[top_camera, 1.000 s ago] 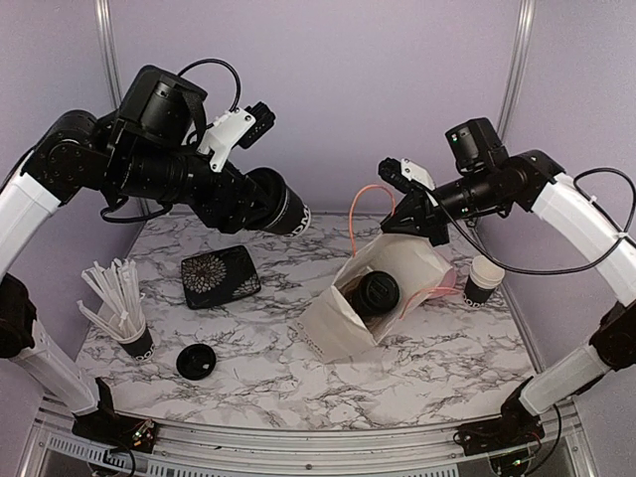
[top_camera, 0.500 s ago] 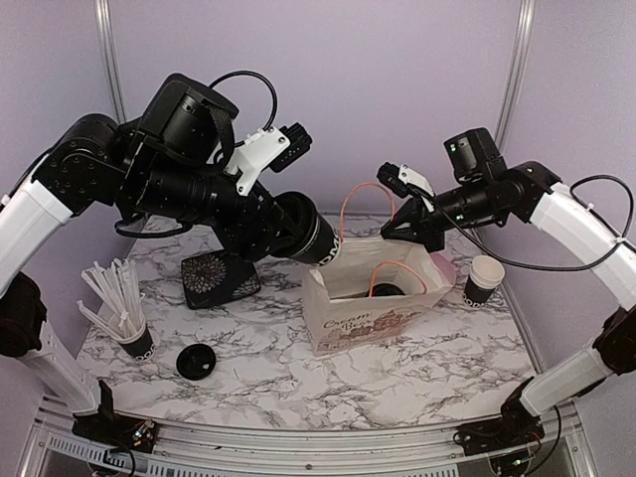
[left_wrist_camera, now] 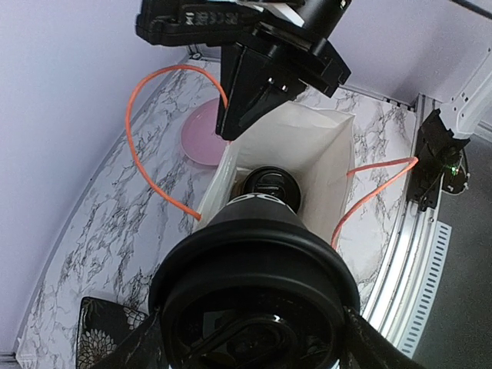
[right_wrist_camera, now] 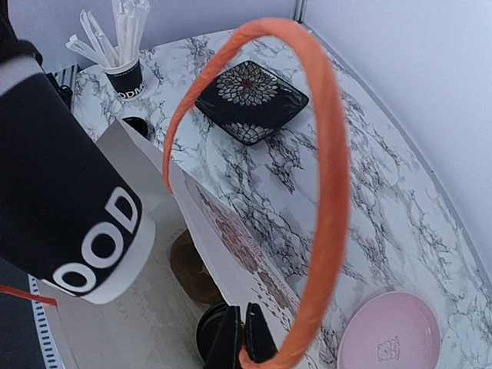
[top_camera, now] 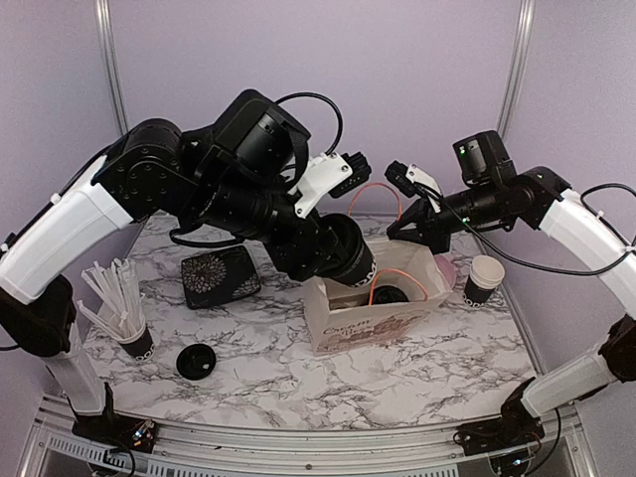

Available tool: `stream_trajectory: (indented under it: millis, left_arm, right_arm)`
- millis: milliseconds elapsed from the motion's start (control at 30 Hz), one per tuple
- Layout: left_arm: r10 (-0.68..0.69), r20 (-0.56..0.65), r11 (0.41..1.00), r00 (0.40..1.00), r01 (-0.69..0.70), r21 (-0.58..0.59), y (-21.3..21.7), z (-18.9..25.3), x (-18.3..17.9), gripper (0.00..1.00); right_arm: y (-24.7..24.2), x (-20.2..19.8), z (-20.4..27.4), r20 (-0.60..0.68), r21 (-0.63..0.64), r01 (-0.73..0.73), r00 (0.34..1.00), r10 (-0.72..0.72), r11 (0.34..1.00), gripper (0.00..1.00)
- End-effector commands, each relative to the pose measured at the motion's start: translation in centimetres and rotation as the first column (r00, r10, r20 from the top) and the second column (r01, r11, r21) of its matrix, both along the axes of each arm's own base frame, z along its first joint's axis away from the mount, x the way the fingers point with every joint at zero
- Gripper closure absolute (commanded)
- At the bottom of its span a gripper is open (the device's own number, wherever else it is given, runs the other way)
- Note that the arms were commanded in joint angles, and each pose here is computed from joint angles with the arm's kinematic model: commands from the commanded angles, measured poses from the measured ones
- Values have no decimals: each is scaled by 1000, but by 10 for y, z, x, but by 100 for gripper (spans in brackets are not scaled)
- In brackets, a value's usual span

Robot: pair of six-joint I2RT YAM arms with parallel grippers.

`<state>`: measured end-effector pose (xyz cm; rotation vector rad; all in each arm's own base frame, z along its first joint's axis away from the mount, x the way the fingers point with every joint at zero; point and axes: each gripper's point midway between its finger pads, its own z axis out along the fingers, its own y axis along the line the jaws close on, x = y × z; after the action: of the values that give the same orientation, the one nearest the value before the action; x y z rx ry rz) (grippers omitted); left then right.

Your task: Pack the takeout coffee

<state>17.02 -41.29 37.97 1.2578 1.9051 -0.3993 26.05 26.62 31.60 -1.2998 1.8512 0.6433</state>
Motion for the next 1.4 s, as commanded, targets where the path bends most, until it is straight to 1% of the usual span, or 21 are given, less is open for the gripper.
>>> stream_trajectory:
  millis: [0,167,400,533,800,933,1100,1133,1200,1267,1333,1367]
  left_arm:
    - [-48,6,999,999,48,18,-14,-5,-5,46]
    - [-36,32,994,999,33,101,-21,-30,-1,46]
    - [-6,85,982,996,-10,188,-27,-53,8,52]
    - [-9,102,971,995,-15,239,-32,-68,10,52]
    - [-30,119,954,992,-7,301,-43,-90,7,52]
    - [-12,142,937,990,-38,346,-35,-98,8,52]
    - [7,137,922,991,-59,383,-21,-104,2,53]
    - [5,137,918,991,-59,393,-20,-107,0,53]
    - [2,142,907,990,-61,417,-16,-111,-4,53]
    - [-5,159,896,987,-67,439,-13,-114,-9,54]
    - [-12,177,888,984,-71,454,-10,-114,-12,54]
    - [-18,183,886,983,-69,459,-9,-114,-14,54]
  right_arm:
    - [5,-3,16,1,56,-8,1000,8,998,100]
    - [5,-10,17,-11,70,-29,1000,29,997,100]
    - [9,-24,23,-32,111,-86,995,90,990,100]
    - [10,-26,21,-49,120,-87,994,94,989,100]
    - [12,-29,14,-83,131,-97,991,108,987,100]
    - [10,-32,15,-77,135,-97,991,108,986,100]
    - [8,-40,16,-68,138,-115,990,125,984,100]
    - [8,-44,16,-69,141,-136,987,147,981,98]
    - [10,-56,18,-89,156,-202,972,218,967,89]
    - [11,-66,21,-117,155,-261,953,280,953,77]
    - [12,-74,29,-118,148,-341,926,359,928,68]
    - [11,-75,40,-95,150,-368,918,384,918,64]
